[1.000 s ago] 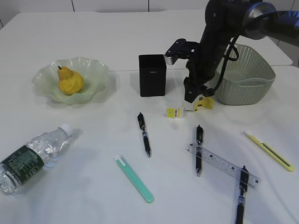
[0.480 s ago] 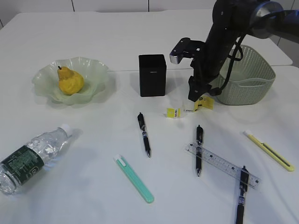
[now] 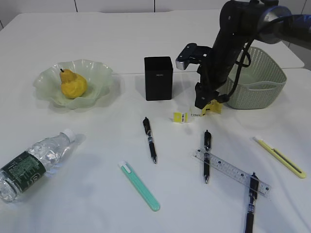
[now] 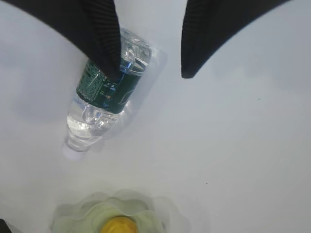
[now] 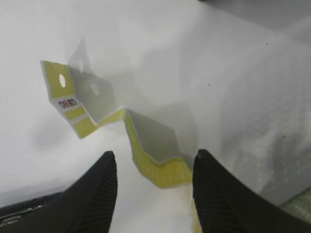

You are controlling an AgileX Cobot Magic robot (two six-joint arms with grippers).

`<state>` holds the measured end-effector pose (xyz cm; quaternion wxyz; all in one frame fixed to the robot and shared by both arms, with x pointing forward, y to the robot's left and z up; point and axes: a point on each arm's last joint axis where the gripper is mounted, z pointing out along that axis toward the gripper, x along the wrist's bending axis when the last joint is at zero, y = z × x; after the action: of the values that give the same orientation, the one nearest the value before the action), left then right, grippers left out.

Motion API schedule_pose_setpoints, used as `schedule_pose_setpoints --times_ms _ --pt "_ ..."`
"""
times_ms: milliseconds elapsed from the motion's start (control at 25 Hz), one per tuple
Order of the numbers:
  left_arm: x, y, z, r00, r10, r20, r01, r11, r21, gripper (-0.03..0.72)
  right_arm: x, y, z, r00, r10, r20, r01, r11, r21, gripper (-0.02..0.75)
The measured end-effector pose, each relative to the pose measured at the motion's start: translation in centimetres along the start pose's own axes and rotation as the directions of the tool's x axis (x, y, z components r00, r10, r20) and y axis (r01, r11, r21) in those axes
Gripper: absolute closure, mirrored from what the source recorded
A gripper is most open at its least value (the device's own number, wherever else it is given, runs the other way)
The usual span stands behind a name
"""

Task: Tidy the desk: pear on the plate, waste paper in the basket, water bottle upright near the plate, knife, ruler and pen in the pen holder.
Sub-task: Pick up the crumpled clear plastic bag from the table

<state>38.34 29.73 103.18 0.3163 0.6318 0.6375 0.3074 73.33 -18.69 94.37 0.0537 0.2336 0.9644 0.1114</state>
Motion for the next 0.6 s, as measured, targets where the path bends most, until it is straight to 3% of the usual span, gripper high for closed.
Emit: schedule_pose_setpoints --times_ms 600 --pt "0.0 0.0 0.0 1.0 0.0 0.0 0.0 1.0 0.0 0.403 0.0 -0.2 1.5 1.0 0.007 -0.03 -0.006 1.0 0.013 0.331"
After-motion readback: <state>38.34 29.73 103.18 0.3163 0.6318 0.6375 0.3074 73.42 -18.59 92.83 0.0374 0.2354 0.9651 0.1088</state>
